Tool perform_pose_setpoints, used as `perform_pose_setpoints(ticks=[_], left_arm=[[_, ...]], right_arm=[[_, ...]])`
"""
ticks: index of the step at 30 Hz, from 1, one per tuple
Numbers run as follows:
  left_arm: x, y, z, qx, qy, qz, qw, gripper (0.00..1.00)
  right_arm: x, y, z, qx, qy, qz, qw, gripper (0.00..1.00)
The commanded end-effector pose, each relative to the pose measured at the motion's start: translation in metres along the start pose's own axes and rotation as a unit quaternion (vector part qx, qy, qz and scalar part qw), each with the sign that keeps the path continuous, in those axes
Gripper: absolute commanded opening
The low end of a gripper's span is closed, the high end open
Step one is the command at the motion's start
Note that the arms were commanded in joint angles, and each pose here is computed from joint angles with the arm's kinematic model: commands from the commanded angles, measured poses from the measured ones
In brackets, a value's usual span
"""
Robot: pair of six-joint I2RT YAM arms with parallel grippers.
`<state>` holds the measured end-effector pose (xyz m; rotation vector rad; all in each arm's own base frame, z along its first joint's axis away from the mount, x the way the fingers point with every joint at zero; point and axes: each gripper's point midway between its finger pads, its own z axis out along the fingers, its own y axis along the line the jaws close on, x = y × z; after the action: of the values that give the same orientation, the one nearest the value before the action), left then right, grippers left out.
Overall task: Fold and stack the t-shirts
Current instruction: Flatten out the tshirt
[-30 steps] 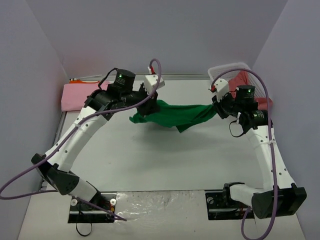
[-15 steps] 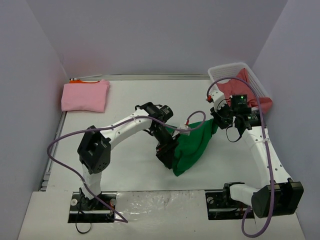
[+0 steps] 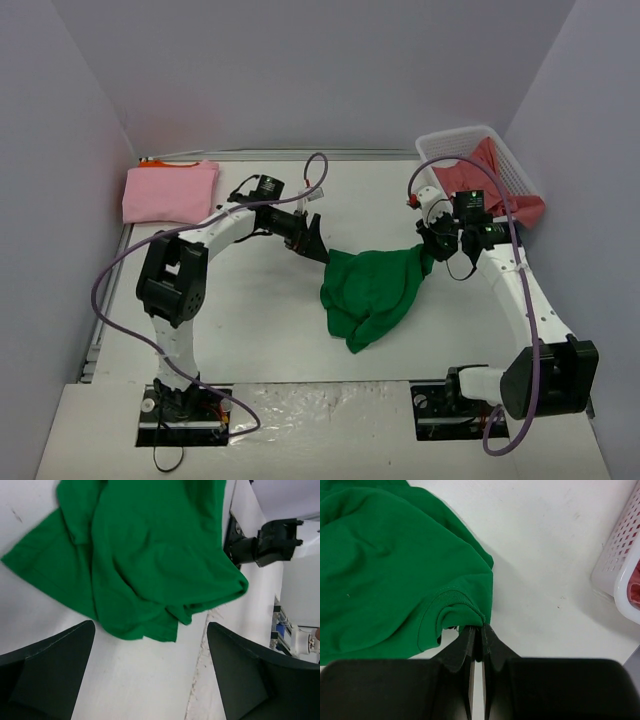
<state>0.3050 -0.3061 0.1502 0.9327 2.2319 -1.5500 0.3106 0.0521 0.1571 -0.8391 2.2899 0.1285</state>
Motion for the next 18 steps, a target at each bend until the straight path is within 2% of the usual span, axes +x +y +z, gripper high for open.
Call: perform_pose_setpoints(ticks=[1,5,12,18], left_arm=[[-0.022,0.012,0.015,-0.018,-0.017,0.014,1.000,0.94],[-0.022,0.048,0.029,-0.051,-0.016,-0.015,0.998,0.94],[-0.018,0.094,0.035,-0.101,-0.018,-0.026,0.994,0.94],[-0.011,0.112,0.047,-0.100,-0.018,-0.047,0.994,0.94]], right_arm=[[0.001,0.004,0.005,-0.008,0.002,0.004,1.000,0.00],[0.004,0.007,0.009,-0.012,0.004,0.005,1.000,0.00],[0.008,0.011,0.015,-0.017,0.001,0.010,1.000,0.00],[0.013,0.017,0.024,-0.029,0.005,0.013,0.999,0.00]])
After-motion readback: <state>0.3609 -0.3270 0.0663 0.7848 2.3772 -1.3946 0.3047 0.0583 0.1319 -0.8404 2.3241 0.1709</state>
